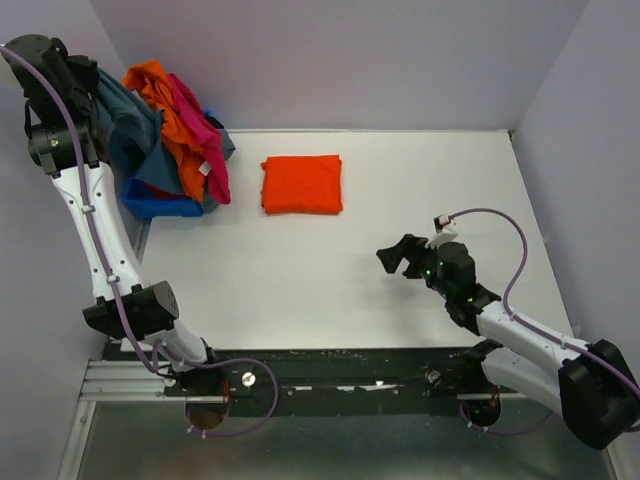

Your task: Fold and stack the t-shirts

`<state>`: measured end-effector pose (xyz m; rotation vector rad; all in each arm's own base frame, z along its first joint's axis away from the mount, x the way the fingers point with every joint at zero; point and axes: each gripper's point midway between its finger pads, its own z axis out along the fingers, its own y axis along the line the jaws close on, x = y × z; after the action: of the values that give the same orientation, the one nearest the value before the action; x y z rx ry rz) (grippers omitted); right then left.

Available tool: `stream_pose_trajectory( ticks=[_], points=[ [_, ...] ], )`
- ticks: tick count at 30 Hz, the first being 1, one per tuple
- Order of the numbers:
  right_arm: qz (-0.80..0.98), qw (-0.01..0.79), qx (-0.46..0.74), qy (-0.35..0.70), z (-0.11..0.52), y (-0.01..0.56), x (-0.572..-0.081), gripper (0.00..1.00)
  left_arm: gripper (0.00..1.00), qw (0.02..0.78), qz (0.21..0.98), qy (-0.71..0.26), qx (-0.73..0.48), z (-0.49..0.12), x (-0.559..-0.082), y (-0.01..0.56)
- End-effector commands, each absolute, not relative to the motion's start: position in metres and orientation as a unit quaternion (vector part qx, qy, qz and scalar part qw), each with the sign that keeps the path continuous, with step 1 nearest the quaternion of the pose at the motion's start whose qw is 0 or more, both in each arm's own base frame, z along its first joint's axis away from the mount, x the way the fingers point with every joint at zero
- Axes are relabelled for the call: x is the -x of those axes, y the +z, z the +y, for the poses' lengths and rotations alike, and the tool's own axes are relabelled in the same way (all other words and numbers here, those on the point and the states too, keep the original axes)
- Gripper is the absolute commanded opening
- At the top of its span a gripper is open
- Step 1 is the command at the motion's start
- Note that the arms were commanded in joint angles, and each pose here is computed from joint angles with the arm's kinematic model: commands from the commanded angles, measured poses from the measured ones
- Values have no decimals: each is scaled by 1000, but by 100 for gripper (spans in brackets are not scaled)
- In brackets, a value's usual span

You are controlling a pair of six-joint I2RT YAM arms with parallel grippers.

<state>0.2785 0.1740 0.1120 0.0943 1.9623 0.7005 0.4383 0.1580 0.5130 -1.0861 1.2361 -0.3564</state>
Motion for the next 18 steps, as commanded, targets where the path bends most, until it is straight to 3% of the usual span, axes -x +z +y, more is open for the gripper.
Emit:
stream_pose_trajectory(
  ticks=[1,9,18],
  points=[
    [798,523,-28,298,177,127,-283,99,0,755,447,-209,431,141,-393,616],
    [801,518,-24,300,179,126,-283,99,0,768,444,-184,423,141,-376,617],
    [801,517,-22,300,180,126,-283,99,0,792,373,-47,481,171,-294,645]
  ],
)
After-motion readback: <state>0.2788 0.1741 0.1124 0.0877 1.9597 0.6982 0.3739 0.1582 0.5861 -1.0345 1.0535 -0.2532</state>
